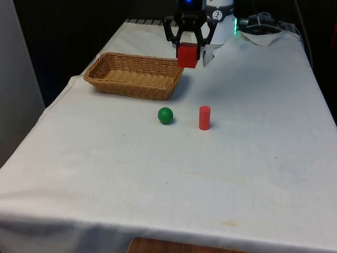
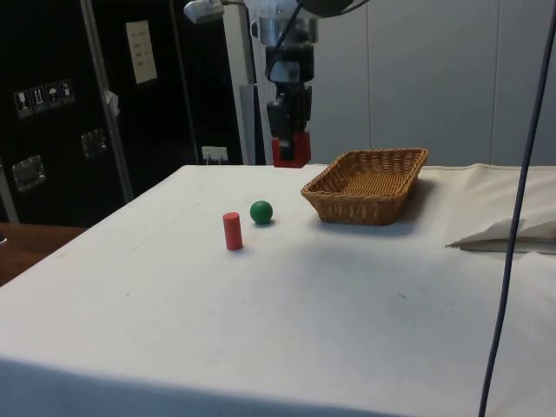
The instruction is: Pick up the object to the left of the cylinder and place it into the basket.
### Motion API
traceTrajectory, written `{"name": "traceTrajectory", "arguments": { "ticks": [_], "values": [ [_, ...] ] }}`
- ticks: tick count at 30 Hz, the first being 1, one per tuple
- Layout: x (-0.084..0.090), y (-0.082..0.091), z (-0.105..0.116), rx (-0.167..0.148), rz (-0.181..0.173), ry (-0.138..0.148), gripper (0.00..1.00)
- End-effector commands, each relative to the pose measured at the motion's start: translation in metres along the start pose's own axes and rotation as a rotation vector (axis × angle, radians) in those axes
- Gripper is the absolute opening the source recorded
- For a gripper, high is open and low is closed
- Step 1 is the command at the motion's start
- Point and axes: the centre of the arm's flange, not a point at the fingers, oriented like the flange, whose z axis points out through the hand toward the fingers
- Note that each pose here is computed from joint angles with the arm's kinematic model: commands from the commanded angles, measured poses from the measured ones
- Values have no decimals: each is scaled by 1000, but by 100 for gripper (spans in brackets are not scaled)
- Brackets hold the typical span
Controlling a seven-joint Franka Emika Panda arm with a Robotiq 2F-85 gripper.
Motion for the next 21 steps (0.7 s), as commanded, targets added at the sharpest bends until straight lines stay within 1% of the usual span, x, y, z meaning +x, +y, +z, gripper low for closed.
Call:
{"name": "traceTrajectory", "arguments": {
  "ticks": [1,2,3,4,9,11,12,13,14,16,20,21],
  "values": [
    [-3,7,0,-12,-5,3,0],
    [-4,9,0,-15,-7,2,0],
    [-2,4,0,-5,-4,-2,0],
    [-5,11,0,-17,-9,0,0],
    [-12,22,2,-28,-22,-6,0],
    [-14,27,3,-32,-24,-8,0],
    [-12,23,3,-21,-21,-12,0],
    [-16,30,3,-36,-28,-11,0],
    [-17,32,4,-38,-31,-13,0],
    [-18,33,4,-39,-34,-13,0],
    [-24,43,5,-48,-44,-20,0],
    [-23,40,6,-39,-40,-25,0]
  ]
}}
